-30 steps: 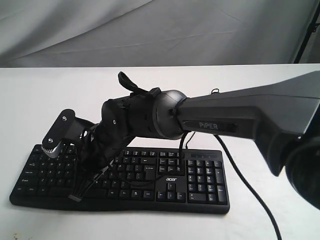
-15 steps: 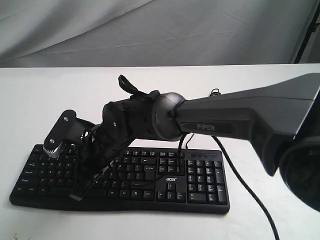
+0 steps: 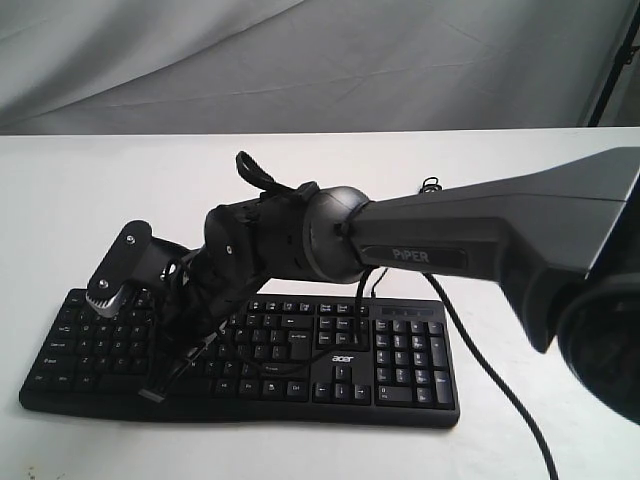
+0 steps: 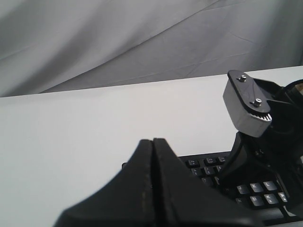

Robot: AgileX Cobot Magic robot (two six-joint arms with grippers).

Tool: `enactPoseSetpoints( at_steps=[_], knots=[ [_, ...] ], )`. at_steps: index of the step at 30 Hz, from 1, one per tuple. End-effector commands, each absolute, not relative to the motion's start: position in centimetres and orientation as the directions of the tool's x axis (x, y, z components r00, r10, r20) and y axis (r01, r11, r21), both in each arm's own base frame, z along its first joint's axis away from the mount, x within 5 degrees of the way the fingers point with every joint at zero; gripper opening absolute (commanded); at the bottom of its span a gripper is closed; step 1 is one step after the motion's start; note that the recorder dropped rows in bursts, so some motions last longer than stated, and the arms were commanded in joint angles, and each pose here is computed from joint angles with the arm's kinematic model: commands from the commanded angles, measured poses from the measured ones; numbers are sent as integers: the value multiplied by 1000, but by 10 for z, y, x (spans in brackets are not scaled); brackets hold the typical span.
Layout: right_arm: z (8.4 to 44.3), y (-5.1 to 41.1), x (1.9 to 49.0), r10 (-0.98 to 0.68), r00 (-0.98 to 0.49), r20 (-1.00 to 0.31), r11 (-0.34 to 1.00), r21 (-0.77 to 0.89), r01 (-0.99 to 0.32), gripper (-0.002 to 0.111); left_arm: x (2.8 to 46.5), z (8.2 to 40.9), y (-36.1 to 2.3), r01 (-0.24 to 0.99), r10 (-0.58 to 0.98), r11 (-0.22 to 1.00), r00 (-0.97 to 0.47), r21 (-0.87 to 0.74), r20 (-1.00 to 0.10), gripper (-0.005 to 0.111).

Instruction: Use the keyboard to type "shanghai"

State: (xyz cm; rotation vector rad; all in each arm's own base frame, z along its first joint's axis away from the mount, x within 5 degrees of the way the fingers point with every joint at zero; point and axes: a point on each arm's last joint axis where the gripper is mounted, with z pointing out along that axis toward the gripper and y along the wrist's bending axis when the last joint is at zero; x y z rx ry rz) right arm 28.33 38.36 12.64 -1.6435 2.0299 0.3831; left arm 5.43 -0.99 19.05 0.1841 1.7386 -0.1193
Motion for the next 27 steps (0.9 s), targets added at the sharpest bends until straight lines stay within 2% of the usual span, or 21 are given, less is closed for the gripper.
enactPoseSetpoints(
  at_steps=[1,27],
  knots=[
    [127,381,287,-826,-143,-545,235,-102,-967,0,54,190,-10,194,54,981,-164,22,-985,0],
    [127,381,286,-831,-135,-540,223,-101,-969,0,54,190,-10,194,54,981,-164,22,-985,0]
  ],
)
